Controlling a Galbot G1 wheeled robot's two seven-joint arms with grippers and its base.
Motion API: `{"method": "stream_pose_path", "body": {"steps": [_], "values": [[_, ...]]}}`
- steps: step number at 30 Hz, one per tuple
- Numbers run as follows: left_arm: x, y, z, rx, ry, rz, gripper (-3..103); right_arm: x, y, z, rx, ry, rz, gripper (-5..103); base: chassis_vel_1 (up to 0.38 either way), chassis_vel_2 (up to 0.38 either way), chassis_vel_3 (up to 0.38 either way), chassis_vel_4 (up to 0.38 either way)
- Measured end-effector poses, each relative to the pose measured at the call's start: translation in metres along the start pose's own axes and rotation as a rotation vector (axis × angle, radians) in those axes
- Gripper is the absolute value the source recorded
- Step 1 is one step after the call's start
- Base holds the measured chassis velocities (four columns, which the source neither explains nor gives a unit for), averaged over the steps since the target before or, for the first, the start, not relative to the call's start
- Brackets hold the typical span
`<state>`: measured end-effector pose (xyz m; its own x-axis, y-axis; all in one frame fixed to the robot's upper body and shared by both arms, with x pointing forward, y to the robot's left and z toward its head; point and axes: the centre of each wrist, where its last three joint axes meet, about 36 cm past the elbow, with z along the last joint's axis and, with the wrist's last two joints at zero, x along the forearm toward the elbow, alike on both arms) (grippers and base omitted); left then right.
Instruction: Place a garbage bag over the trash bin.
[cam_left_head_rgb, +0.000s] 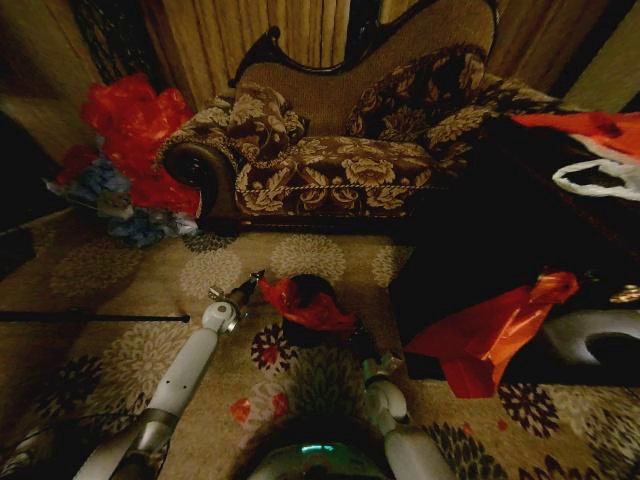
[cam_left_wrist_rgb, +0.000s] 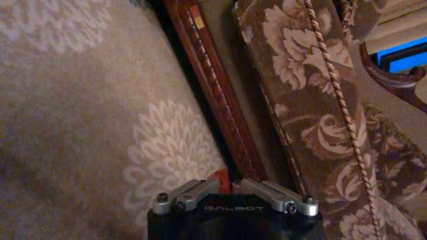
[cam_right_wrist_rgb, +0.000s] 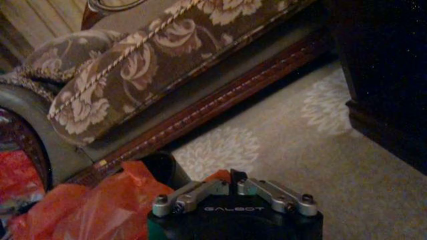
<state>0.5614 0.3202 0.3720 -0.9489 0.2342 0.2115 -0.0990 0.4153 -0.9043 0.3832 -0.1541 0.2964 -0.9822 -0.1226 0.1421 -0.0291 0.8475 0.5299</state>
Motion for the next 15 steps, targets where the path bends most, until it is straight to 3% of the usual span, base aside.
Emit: {"method": "stream_pose_path", "body": {"steps": [6, 15], "values": [[-0.002, -0.007, 0.000, 0.000, 0.003, 0.011, 0, -0.008, 0.000, -0.007, 0.003, -0.011, -0.001, 0, 0.000, 0.000, 0.000, 0.000], [-0.002, 0.001, 0.004, -0.011, 0.014, -0.012, 0, -0.017, -0.008, -0.001, 0.034, 0.011, 0.016, 0, 0.000, 0.000, 0.000, 0.000]]}}
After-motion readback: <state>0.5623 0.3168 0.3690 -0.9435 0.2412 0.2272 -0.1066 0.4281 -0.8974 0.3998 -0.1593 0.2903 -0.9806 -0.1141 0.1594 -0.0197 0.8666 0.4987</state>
